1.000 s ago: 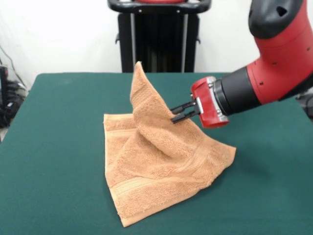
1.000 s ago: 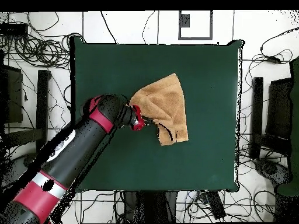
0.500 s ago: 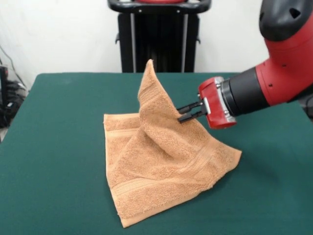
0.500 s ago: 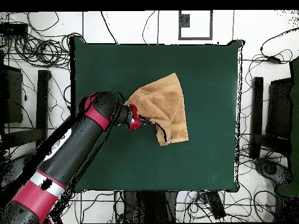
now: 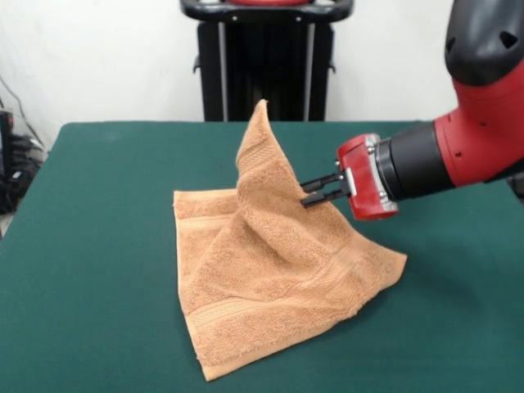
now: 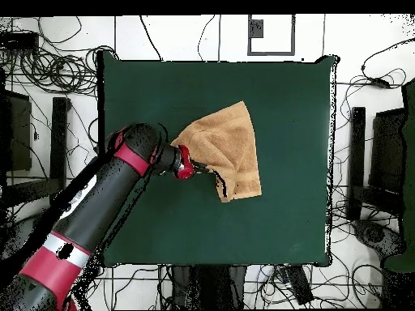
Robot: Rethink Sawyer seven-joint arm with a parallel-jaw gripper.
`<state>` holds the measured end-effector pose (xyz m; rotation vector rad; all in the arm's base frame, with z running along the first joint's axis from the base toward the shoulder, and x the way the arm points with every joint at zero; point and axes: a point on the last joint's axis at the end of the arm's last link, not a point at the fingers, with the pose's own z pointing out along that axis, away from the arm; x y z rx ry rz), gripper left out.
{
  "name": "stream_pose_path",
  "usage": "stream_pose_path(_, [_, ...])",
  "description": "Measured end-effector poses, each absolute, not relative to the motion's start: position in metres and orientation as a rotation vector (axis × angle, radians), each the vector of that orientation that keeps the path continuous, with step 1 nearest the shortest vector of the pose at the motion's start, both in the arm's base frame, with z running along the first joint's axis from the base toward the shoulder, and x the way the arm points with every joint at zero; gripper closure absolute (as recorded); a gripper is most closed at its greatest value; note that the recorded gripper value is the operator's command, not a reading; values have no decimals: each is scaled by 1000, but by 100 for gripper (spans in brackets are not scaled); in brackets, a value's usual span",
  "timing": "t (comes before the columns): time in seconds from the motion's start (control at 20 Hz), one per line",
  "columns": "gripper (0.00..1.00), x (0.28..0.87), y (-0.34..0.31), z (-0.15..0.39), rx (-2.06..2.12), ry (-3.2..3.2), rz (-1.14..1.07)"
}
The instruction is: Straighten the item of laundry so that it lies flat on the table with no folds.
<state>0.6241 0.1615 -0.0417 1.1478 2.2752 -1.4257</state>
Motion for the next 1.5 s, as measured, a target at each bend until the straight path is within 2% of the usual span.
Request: stream_pose_path(1.5, [100,628,184,-52,1306,2128,-1499])
